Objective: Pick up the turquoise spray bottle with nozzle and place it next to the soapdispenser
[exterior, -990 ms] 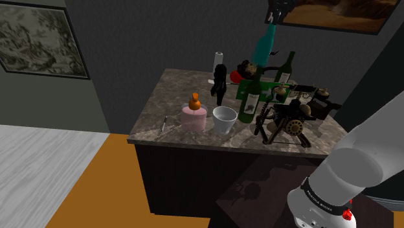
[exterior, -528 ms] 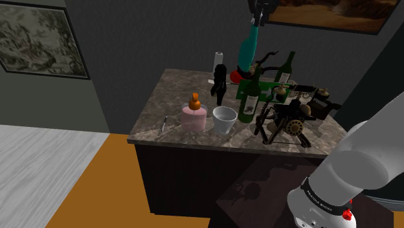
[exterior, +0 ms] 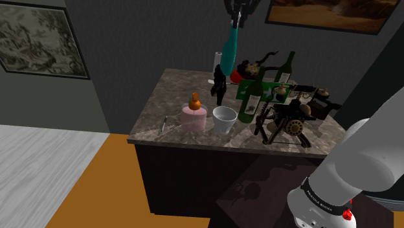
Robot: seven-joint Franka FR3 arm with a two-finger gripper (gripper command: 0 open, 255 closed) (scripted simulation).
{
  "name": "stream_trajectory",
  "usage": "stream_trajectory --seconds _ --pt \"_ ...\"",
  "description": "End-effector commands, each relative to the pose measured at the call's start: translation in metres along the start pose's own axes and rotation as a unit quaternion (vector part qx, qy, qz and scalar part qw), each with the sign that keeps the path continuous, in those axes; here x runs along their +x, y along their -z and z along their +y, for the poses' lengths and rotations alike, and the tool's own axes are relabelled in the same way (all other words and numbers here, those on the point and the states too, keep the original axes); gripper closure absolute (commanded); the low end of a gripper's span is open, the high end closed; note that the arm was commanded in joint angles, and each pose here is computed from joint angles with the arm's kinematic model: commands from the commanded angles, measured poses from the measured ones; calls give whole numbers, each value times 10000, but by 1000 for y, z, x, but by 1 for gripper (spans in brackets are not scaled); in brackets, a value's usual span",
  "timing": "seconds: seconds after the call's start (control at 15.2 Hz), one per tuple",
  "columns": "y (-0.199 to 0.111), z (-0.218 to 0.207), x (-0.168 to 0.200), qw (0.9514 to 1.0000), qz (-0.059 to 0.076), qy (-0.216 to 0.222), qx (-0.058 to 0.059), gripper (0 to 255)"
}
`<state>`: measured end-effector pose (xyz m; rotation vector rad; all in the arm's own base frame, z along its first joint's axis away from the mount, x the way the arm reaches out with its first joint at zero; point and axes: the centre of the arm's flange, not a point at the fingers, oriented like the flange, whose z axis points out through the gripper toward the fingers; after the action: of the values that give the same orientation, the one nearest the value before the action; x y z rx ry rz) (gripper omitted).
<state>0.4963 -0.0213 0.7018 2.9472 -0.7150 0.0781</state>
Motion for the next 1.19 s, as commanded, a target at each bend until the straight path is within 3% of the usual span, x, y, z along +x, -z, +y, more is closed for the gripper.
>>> stream_trajectory --seconds 0.0,1.12 --pt "2 -26 -3 10000 -1 -9 2 255" --pt "10 -243 -42 10000 -1 -9 2 255"
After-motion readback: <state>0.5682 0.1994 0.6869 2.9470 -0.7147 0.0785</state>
